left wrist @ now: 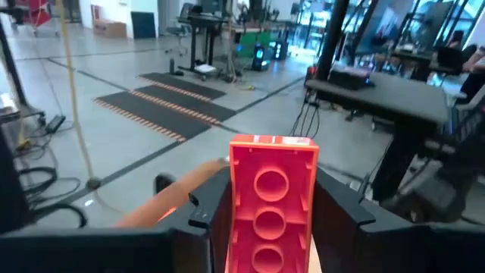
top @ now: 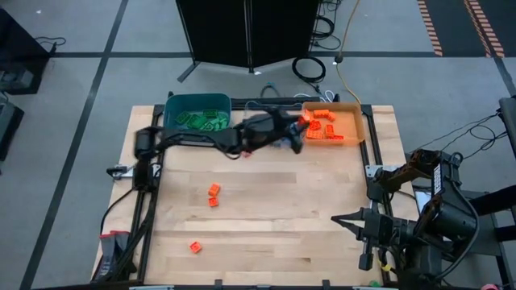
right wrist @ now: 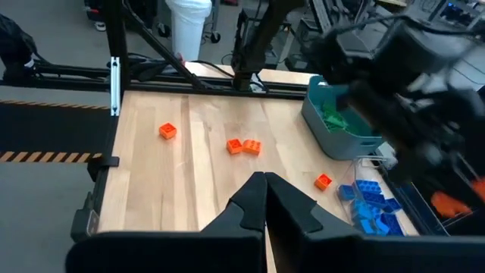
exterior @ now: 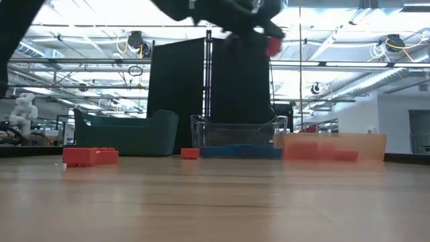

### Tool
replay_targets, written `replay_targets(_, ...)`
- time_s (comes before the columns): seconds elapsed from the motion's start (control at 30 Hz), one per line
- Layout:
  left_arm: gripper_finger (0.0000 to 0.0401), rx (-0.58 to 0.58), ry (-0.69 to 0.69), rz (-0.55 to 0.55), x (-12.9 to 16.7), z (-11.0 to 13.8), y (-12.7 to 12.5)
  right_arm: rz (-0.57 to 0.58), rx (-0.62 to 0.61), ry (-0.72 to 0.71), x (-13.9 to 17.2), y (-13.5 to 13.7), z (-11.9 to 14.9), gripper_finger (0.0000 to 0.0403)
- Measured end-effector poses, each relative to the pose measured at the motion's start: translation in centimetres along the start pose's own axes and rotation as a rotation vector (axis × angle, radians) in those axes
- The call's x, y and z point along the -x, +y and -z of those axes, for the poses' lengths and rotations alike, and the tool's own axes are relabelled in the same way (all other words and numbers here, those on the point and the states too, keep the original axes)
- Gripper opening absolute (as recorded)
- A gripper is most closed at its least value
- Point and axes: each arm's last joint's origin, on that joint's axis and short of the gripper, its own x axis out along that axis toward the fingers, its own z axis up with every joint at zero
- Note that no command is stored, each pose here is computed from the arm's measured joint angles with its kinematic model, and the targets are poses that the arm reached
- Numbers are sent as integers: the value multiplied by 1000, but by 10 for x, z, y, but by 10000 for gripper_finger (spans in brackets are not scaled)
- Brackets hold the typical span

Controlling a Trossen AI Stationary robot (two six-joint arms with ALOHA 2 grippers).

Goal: Sort blocks
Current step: Put the orange game piece into the orange transparent bin

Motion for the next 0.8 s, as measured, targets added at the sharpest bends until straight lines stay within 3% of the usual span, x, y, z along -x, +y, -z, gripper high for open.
replay_targets(0.4,132,16,-28,-70,-100,19,-4,-18,-39,4,0,2,-1,0)
replay_targets(0.8,132,378,-65,-185,-144,66,19,-14,-19,7,0,1,0,0)
